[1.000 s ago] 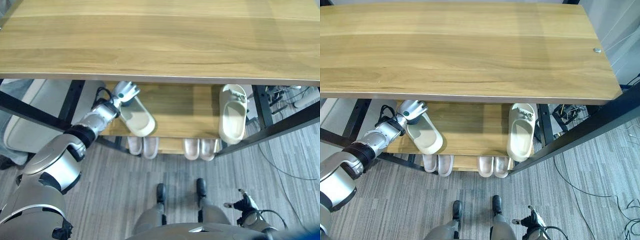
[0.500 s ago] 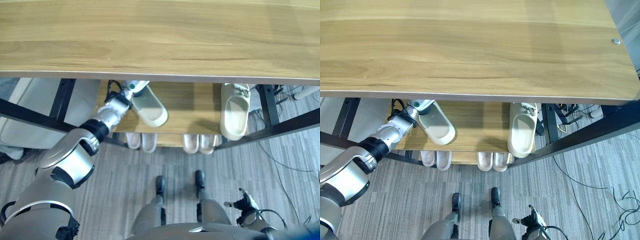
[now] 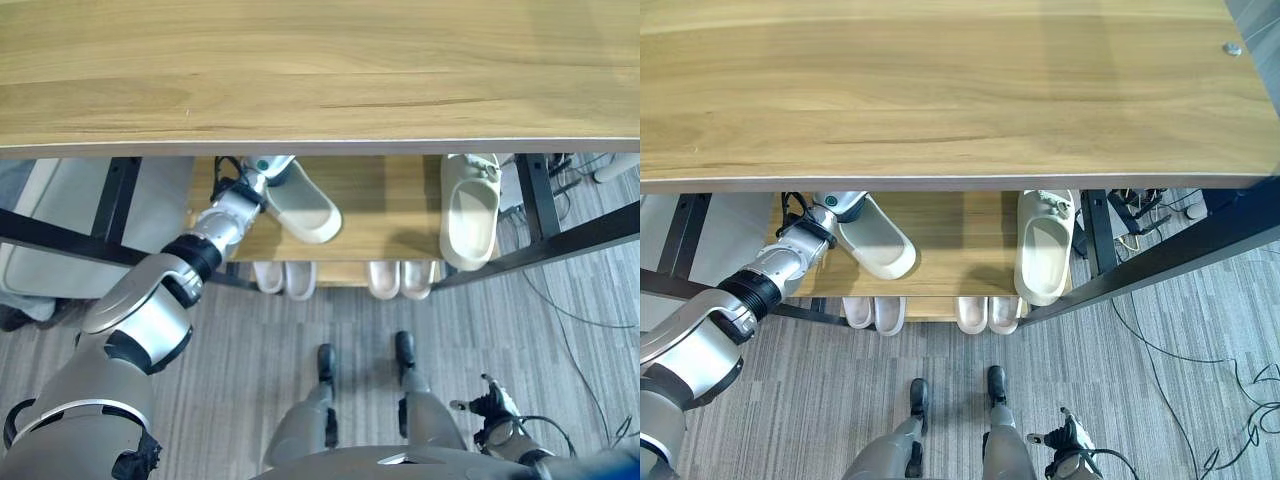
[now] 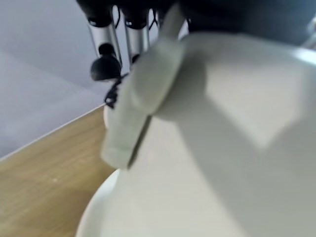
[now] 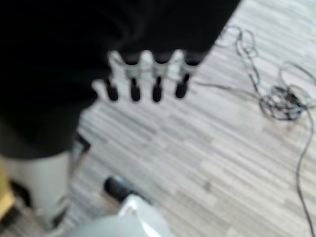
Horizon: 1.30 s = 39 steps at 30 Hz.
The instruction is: Arrange the slippers neatly on the shoe rack.
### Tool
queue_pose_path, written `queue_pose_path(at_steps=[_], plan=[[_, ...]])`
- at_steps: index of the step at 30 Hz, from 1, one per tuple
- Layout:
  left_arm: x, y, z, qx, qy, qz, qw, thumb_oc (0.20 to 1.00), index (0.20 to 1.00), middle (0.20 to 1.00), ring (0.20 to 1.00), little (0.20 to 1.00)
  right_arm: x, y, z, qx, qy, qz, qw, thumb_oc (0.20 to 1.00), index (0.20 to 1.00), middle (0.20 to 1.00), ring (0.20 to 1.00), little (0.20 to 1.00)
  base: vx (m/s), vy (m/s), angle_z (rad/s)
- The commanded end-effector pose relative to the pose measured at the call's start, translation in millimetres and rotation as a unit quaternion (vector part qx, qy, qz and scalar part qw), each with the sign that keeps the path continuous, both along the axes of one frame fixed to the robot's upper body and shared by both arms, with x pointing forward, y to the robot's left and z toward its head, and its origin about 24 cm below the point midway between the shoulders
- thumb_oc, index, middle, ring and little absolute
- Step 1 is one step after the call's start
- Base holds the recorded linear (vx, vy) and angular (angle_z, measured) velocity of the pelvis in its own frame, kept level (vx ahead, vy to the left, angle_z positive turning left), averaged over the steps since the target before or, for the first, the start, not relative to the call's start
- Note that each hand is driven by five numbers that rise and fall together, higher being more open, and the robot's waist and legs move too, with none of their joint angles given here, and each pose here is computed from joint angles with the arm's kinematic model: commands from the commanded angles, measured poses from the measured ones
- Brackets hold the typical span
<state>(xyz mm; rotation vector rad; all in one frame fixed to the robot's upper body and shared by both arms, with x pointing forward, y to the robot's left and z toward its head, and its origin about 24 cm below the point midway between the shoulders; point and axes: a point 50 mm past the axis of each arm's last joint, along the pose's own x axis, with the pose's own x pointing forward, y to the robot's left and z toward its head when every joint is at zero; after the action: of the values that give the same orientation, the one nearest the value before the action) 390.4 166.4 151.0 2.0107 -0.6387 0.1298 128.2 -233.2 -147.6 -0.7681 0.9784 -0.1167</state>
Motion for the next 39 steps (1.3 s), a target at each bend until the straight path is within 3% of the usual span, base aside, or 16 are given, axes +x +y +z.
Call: queue_pose_path(at_steps=[1, 20, 39], plan=[[-3, -66, 27, -0.076, -0.044, -0.127, 0.988, 0.2, 0.2, 0.2, 0.2, 0.2, 25, -22, 15, -0.029, -0.04, -0.03, 0.998, 1.0, 1.0, 1.0, 1.0, 1.0, 0.0, 0.0, 0.0], [-18, -63, -12, -0.073, 0.014, -0.139, 0.988, 0.2, 0.2, 0.2, 0.2, 0.2, 31, -20, 17, -0.018, -0.051, -0.045, 0.998, 1.0, 1.0, 1.0, 1.0, 1.0, 0.0, 0.0, 0.0], [-11, -115, 4, -0.1, 0.005, -0.172, 0.98, 0.2, 0.2, 0.2, 0.2, 0.2, 30, -31, 20, -0.042, -0.048, -0.054, 0.997, 1.0, 1.0, 1.0, 1.0, 1.0, -0.01, -0.004, -0.04]])
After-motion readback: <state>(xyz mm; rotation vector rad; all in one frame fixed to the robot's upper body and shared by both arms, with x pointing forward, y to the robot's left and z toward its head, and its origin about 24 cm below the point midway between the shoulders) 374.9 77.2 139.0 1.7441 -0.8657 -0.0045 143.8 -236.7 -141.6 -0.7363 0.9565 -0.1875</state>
